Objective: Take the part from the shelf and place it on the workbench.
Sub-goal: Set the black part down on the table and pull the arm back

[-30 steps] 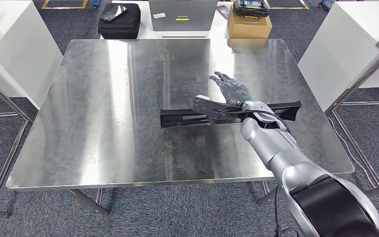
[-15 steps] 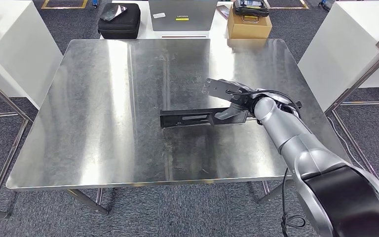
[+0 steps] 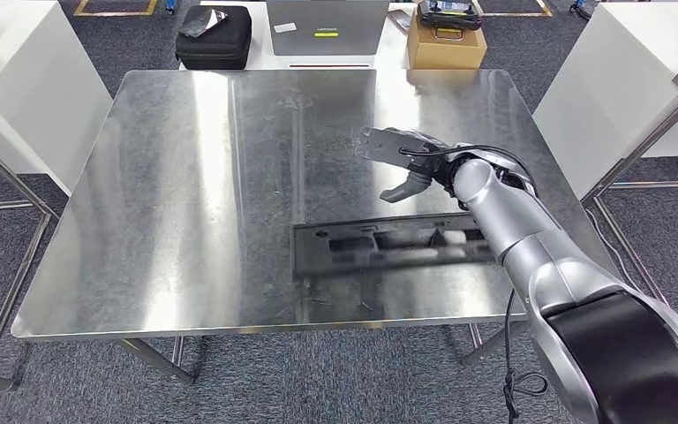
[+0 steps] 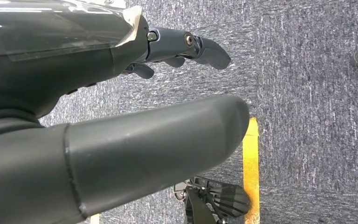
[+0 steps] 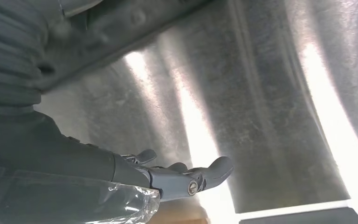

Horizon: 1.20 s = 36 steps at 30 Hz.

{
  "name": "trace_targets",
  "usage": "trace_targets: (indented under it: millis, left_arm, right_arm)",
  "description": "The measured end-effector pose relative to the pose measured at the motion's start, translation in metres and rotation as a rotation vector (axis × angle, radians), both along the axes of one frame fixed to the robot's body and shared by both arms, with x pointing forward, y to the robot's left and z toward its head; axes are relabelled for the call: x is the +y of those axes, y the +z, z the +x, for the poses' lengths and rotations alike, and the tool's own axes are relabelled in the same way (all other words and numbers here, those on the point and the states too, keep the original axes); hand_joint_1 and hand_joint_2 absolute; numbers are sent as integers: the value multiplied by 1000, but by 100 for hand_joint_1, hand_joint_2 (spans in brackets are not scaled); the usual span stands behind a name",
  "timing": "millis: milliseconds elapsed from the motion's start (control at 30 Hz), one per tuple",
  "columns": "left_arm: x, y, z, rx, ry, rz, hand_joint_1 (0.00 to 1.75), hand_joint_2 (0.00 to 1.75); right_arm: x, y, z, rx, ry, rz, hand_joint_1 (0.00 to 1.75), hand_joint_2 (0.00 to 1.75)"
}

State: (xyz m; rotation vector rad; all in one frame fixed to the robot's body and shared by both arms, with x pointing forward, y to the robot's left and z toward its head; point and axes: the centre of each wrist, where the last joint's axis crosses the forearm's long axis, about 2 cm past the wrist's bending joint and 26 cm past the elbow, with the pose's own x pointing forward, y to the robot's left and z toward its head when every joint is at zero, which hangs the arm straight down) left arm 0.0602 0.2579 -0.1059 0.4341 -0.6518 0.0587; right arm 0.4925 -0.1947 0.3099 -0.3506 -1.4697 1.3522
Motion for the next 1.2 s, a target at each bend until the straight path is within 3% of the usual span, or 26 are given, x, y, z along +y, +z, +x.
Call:
trace_targets:
  millis: [400,600,767,900,1100,1200]
  left_arm:
    - [0,0,-1,2,29,-4,0,0]
    - [-2,0,-2,7,69,-2,0,0]
    - [-5,0,-5,18,87,-5,0,0]
    - [-6,0,-6,18,97,-10,0,0]
    - [-6,-1,-10,26,110,-3,0,0]
    - [-6,-1,-10,28,112,-1,0,0]
  right_arm:
    - [-1,27,3,-42,22,16,0,175]
    - [-21,59,7,-299,-176,-17,0,175]
    - [-65,97,9,-536,-359,-69,0,175]
    - [-128,108,6,-648,-477,-115,0,175]
    - [-244,118,-29,-738,-628,-179,0,175]
    - [-261,120,-38,-746,-648,-183,0,175]
